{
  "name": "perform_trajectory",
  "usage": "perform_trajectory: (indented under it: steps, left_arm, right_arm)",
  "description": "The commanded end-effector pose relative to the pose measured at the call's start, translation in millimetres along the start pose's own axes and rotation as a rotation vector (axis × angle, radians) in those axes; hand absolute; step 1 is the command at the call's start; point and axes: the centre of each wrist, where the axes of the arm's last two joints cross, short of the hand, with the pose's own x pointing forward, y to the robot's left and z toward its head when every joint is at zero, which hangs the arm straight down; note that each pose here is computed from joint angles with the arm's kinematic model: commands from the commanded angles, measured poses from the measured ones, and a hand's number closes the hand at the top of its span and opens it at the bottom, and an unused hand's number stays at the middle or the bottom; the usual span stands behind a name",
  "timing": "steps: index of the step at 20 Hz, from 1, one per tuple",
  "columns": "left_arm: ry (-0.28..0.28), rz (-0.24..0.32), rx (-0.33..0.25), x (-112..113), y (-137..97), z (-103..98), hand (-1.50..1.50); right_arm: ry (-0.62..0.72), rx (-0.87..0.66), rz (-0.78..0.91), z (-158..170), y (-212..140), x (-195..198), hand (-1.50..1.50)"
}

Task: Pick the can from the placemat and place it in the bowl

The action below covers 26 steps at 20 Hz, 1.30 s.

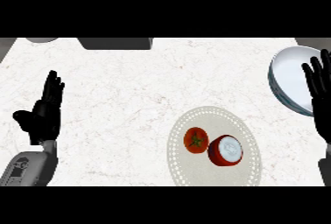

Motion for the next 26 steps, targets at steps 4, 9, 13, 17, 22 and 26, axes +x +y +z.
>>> perform_trajectory:
  steps: [4, 9, 13, 17, 22, 26]
  left_arm:
    - [-0.079, -0.108, -0.060, 35, 1, -9, 0.00]
    - [-0.050, -0.158, -0.118, 47, 6, -10, 0.00]
    - [-0.052, -0.135, -0.132, 48, -26, 3, 0.00]
    - [-0.034, -0.158, -0.131, 54, -2, -3, 0.00]
    - [-0.039, -0.156, -0.129, 71, -15, -2, 0.00]
    - [-0.027, -0.168, -0.108, 61, -12, 6, 0.00]
  right_arm:
    - [0.027, 0.260, -0.202, 14, -22, -24, 1.50]
    - [0.105, -0.164, 0.078, 69, -73, -78, -1.50]
    - [-0.068, 0.153, -0.035, 102, -94, -92, -1.50]
    - [-0.103, 0.305, 0.191, 86, -109, -46, -1.50]
    - [0.003, 0.463, 0.424, 59, -105, 2, -1.50]
    - [0.065, 0.525, 0.596, 51, -74, 3, -1.50]
